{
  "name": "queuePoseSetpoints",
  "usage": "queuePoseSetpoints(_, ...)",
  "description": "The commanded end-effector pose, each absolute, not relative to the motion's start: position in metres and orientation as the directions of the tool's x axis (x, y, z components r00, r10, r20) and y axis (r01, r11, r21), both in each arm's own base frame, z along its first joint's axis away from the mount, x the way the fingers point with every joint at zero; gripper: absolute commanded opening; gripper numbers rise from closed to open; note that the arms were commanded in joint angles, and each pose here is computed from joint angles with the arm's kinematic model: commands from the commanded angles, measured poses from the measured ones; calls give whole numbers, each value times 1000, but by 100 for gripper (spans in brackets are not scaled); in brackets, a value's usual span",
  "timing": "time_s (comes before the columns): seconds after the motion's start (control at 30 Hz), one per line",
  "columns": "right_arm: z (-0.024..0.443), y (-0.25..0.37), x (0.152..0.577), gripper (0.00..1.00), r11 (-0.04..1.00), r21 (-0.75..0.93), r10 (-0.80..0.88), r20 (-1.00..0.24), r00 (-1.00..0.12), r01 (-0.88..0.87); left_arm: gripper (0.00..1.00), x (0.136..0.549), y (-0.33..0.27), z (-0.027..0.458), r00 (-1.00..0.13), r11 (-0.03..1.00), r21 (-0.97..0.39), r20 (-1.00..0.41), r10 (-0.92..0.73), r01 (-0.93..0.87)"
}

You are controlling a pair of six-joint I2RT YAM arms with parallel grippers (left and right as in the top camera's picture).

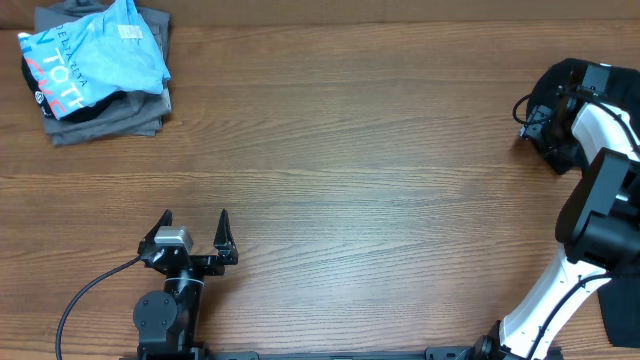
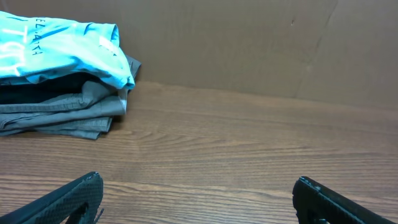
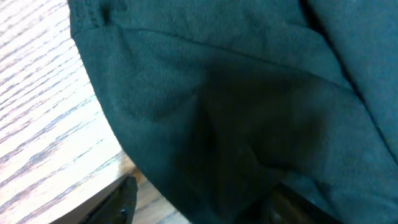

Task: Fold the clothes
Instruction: 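Reach the right gripper to the black T-shirt and grasp it, then drag the black T-shirt with the right gripper toward the table center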

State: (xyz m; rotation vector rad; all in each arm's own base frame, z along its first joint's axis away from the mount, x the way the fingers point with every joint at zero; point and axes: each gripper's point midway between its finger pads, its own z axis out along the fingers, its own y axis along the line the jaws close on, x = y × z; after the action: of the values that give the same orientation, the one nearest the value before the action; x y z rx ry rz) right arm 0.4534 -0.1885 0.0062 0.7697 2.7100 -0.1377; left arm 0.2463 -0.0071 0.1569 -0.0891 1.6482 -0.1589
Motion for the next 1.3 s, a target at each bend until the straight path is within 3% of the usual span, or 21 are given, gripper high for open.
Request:
queuePoseSetpoints(0.0, -4, -190, 459, 61, 852, -5, 494, -324, -807, 524, 100, 246, -7, 157, -77, 990, -134, -988, -131, 38)
queuePoseSetpoints(0.13, -5, -190, 461, 55, 852, -4, 493, -331, -804, 524, 100, 246, -7, 157, -77, 990, -134, -988, -131, 38)
queuePoseSetpoints(0.37, -6, -189, 458, 10, 850, -5, 497, -320, -806, 527, 100, 246, -7, 157, -77, 990, -134, -988, -131, 38)
queuePoseSetpoints(0.43, -6, -188, 458, 4, 851, -5, 497, -316, -808, 526, 100, 246, -7, 157, -77, 990, -134, -988, -131, 38)
queuePoseSetpoints(0.63, 4, -145, 474, 4, 870, 209, 492, -287, -822, 448, 100, 246, -7, 157, -77, 990, -134, -988, -131, 38)
queuePoseSetpoints(0.83, 28, -57, 501, 4, 851, 406, 461, -272, -845, 333, 100, 246, -7, 157, -77, 990, -134, -988, -131, 38)
queuePoseSetpoints(1.1, 34, 123, 502, 4, 877, 467, 258, -266, -929, 110, 100, 246, -7, 157, -77, 990, -134, -988, -131, 38)
queuePoseSetpoints(1.27, 41, 250, 465, 4, 860, 502, 63, -284, -957, -92, 100, 246, -7, 157, -77, 990, -134, -988, -131, 38)
